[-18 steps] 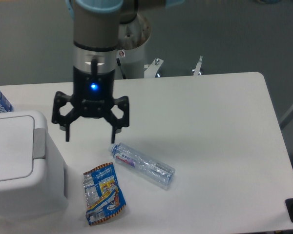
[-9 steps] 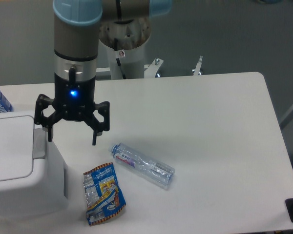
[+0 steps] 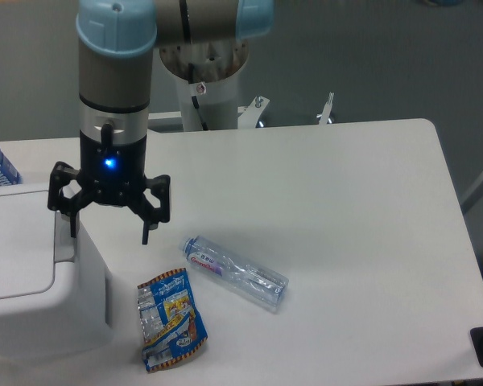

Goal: Open the trash can
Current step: 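Push the gripper fingers against the lid edge to tip it open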

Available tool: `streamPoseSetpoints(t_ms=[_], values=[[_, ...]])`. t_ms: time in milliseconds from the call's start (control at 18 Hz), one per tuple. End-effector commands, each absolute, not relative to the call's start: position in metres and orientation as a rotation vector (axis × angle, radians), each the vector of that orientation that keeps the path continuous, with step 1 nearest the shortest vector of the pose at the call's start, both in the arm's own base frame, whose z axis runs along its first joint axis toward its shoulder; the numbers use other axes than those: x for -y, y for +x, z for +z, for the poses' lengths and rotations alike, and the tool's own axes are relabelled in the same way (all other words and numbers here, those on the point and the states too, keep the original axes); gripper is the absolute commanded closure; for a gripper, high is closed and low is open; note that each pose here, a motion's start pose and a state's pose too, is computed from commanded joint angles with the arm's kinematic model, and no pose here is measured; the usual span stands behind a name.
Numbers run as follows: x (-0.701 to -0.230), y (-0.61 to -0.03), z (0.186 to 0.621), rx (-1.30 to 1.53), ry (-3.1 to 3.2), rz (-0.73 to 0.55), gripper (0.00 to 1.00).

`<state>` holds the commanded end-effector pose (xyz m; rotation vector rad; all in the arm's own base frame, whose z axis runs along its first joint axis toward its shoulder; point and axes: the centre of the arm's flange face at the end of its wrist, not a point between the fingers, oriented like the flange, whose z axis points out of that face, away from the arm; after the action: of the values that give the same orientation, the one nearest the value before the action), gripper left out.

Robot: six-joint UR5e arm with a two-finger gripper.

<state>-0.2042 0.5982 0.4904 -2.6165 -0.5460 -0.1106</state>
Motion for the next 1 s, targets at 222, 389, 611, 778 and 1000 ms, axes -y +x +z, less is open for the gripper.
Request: streamPoseSetpoints(t_ms=[222,389,611,778,1000], values=[[-0.602,-0.201,0.484,0.542,-2.628,-0.119,0.0],[-0.602,-0.2,0.482,0.541,-2.631,-0.121,0.0],[-0.602,-0.2,0.482,0.541,-2.632,-0.122,0.0],[-0.602,-0.2,0.482,0.541,-2.632,-0.122,0.0],[-0.602,-0.202,0.495,0.536,-2.613,-0.094,0.0]])
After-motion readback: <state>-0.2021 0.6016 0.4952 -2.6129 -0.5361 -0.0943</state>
